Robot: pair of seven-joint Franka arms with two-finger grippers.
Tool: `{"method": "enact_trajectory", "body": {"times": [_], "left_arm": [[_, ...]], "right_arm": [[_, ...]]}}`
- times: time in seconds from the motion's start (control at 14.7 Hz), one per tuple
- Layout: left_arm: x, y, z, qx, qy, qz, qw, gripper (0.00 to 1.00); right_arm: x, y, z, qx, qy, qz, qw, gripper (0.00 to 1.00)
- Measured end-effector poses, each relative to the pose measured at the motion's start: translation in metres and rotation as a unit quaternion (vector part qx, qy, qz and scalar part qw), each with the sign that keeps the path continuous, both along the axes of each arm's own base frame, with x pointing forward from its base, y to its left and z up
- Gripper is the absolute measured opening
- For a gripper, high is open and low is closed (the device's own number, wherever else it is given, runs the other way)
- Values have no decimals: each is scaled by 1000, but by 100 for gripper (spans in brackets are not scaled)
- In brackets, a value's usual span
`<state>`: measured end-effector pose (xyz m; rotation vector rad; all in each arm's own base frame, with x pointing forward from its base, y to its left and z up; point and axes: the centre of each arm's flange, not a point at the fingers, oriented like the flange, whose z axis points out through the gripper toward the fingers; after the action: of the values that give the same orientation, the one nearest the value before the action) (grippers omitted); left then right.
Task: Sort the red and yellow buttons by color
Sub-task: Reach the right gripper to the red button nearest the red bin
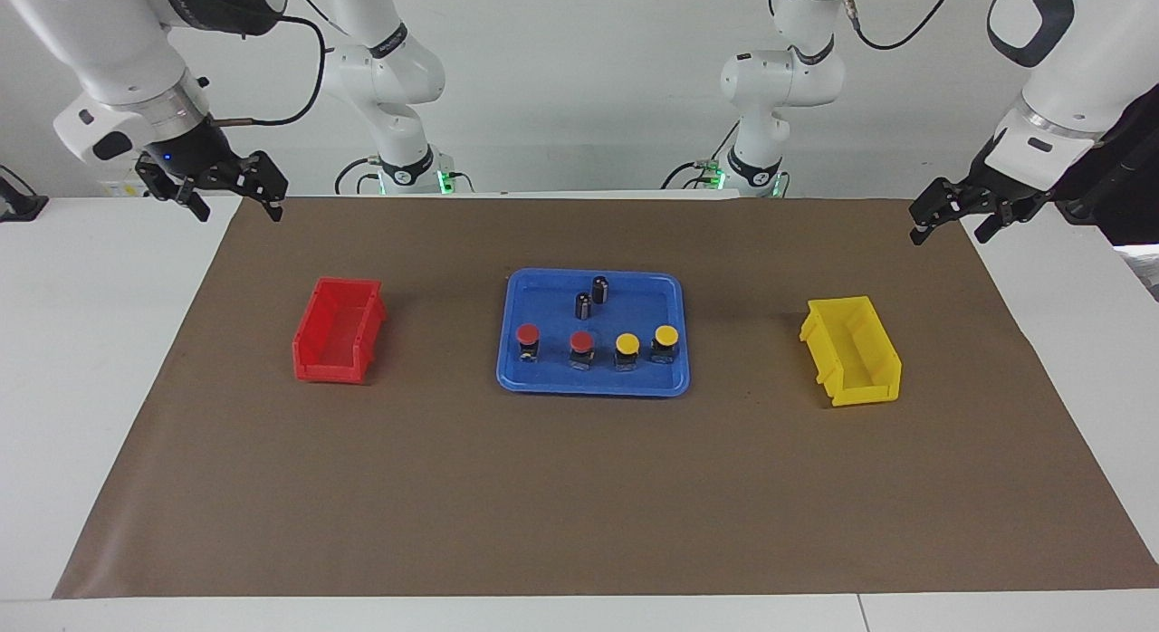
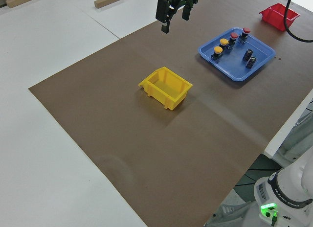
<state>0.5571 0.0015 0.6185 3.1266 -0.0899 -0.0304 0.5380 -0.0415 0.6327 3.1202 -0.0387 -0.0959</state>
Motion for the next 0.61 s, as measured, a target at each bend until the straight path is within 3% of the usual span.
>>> {"method": "enact_trajectory", "body": {"times": [0.14,0.41,0.61], "left_arm": [[0,0,0,0,0,0,1000,100],[0,0,0,0,0,0,1000,100],[0,0,0,0,0,0,1000,100]], "right_arm": [[11,26,6,-1,-3,-9,1000,100],[56,103,-5,8,-3,-24,1000,100],[78,216,-42,22,-34,-53,998,100]]}}
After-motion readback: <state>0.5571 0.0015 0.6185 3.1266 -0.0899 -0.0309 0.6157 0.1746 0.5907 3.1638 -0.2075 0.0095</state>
